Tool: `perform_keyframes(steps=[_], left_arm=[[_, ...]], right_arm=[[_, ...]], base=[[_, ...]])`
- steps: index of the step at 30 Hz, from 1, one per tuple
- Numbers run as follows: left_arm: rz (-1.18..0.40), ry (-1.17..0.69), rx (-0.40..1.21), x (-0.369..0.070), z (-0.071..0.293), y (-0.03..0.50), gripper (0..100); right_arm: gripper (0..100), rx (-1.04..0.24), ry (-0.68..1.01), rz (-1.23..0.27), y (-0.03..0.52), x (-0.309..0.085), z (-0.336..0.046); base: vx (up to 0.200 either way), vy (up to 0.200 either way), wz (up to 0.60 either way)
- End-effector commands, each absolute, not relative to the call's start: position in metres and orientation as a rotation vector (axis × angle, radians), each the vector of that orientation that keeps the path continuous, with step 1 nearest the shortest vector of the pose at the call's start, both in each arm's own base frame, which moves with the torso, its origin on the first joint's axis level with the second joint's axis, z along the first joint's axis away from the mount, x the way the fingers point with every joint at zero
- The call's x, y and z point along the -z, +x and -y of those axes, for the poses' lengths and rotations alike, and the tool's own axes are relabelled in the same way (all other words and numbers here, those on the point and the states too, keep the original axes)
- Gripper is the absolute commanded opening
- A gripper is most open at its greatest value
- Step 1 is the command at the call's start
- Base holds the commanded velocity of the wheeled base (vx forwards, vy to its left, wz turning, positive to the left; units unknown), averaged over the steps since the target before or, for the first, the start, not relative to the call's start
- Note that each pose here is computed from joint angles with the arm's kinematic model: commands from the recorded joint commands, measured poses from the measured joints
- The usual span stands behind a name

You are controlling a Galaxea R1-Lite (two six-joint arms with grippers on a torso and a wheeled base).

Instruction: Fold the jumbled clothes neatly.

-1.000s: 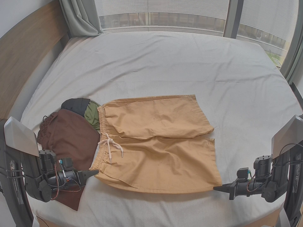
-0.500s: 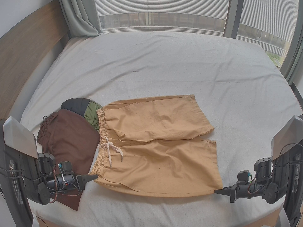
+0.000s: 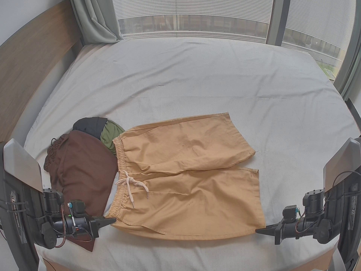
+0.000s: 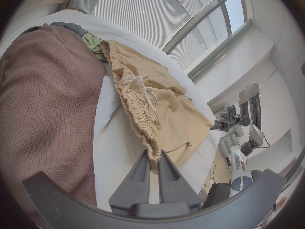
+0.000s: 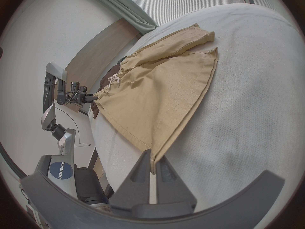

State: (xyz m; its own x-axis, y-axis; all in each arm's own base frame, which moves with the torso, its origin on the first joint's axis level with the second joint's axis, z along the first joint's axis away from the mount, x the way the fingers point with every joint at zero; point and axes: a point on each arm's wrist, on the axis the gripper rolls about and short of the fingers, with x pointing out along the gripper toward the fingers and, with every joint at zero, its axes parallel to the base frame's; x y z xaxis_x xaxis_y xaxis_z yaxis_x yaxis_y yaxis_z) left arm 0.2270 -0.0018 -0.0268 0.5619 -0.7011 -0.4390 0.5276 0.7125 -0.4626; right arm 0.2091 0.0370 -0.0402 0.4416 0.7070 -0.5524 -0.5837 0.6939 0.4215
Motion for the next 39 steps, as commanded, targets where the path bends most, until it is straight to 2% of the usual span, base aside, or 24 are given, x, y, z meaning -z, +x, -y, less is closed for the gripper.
perform_keyframes(steps=[1, 12, 26, 39], left_arm=[[-0.650, -0.272, 0.763, 0.029, -0.003, 0.217, 0], [-0.668, -0.221, 0.789, 0.038, -0.005, 0.208, 0], [-0.649, -0.192, 0.858, 0.045, -0.010, 0.203, 0], [-0.593, -0.216, 0.909, 0.033, -0.008, 0.206, 0]], right_arm=[[0, -0.817, 0.157, -0.800, 0.203, 0.046, -0.036], [0, -0.848, 0.099, -0.866, 0.194, 0.051, -0.032], [0, -0.893, 0.065, -0.869, 0.190, 0.053, -0.028], [0, -0.944, 0.072, -0.754, 0.196, 0.037, -0.031]], base=[[0.000, 0.000, 0.00], [0.000, 0.000, 0.00], [0.000, 0.000, 0.00], [0.000, 0.000, 0.00]])
